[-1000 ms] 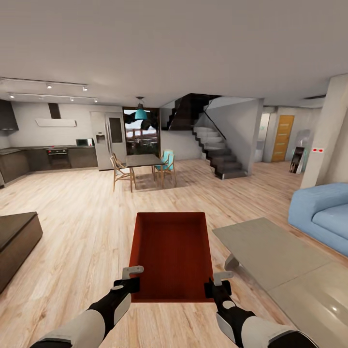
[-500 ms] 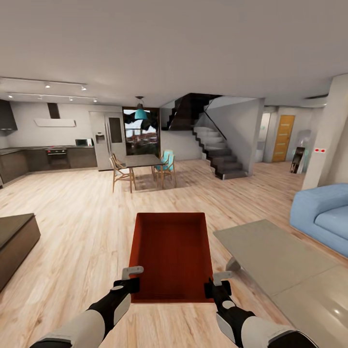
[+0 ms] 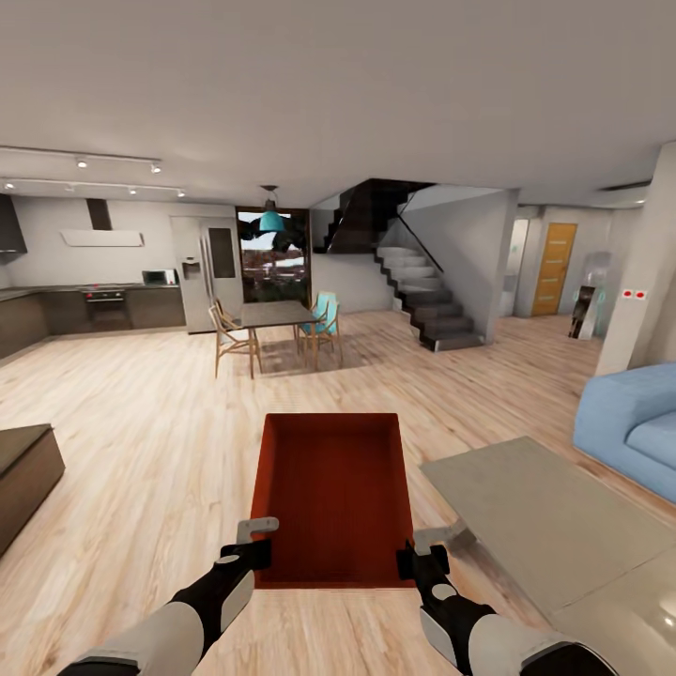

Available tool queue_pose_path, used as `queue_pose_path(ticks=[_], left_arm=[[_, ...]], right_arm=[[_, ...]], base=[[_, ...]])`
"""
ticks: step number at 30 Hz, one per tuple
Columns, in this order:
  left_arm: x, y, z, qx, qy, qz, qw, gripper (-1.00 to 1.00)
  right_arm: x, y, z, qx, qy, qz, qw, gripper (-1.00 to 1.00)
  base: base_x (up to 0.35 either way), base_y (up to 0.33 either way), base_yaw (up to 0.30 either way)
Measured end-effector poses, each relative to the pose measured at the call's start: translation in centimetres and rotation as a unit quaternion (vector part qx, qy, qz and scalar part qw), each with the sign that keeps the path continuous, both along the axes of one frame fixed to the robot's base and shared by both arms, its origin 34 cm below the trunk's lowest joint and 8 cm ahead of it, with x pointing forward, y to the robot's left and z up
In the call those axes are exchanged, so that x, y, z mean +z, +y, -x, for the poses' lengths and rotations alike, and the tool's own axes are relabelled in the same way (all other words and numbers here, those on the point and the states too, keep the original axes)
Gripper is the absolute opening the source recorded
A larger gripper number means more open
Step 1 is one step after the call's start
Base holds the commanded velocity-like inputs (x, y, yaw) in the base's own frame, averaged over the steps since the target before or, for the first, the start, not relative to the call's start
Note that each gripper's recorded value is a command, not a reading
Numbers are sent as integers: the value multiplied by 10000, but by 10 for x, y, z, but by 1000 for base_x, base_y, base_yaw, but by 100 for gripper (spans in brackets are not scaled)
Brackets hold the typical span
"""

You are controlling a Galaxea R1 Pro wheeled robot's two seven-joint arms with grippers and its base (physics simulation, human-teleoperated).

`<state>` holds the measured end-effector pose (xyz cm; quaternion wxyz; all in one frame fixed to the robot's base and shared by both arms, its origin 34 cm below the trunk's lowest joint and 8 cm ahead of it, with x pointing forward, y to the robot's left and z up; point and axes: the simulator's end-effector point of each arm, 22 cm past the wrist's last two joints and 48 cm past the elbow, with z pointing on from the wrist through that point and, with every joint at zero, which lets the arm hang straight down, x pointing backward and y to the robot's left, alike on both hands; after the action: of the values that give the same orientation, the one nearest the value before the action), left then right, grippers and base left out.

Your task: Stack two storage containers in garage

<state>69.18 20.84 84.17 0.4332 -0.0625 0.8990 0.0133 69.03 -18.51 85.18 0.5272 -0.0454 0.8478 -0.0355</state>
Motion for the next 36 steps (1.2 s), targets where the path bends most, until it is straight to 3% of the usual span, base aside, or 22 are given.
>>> queue_pose_path(ticks=[36], left_arm=[[2, 0, -1, -6, -19, -5, 10000, -100]], right_arm=[[1, 0, 0, -9, -24, -12, 10000, -100]], base=[[321, 0, 0]])
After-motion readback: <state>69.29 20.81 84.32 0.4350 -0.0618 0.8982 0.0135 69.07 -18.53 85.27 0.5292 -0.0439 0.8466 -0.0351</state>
